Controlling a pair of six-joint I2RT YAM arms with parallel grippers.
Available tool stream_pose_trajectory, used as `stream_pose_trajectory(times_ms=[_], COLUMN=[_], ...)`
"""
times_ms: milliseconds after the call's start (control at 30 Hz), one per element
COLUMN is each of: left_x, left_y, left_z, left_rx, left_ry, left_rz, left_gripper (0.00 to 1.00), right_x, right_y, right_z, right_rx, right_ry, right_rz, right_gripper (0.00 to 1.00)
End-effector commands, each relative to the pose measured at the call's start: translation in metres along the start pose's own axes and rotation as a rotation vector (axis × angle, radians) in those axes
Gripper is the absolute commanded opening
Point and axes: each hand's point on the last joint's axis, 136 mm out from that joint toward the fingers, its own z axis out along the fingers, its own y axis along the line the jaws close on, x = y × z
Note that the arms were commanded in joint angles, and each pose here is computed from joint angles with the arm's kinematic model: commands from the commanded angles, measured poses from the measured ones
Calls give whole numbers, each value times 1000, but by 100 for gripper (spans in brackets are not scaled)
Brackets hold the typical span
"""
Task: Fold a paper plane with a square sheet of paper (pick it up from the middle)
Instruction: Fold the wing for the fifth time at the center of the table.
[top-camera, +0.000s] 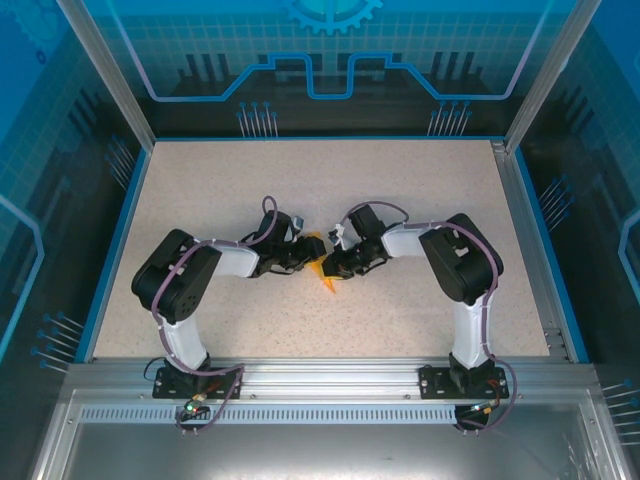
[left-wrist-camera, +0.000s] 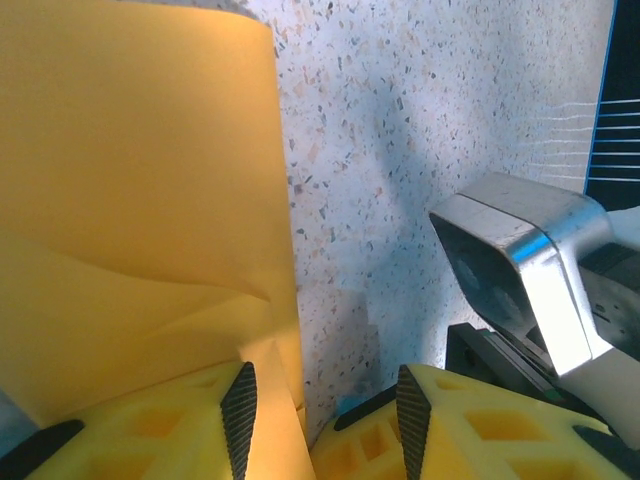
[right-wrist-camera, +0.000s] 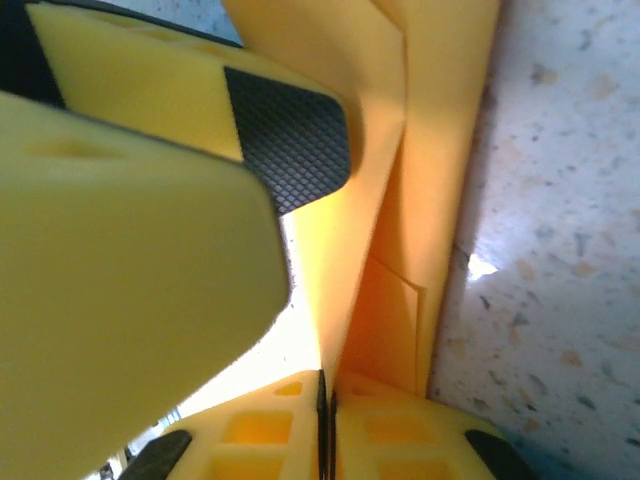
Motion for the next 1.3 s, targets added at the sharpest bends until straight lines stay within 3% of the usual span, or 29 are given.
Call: stream_pose_trajectory(times_ms=[0,467,1267], left_x=[10,-4,-2], left_y=[6,-44,-33], left_z=[2,-28,-36], left_rx=[-20,61,32], left_ry=[52,8,-32], left_rz=[16,98,49], left_gripper=[46,54,55], right_x=[7,10,15], right_y=[-19,-29,-39], right_z=[1,2,5], right_rx=[80,30,97], right_ry=[-17,-57,-69], right_rz=[40,82,93], right_gripper=[9,4,4])
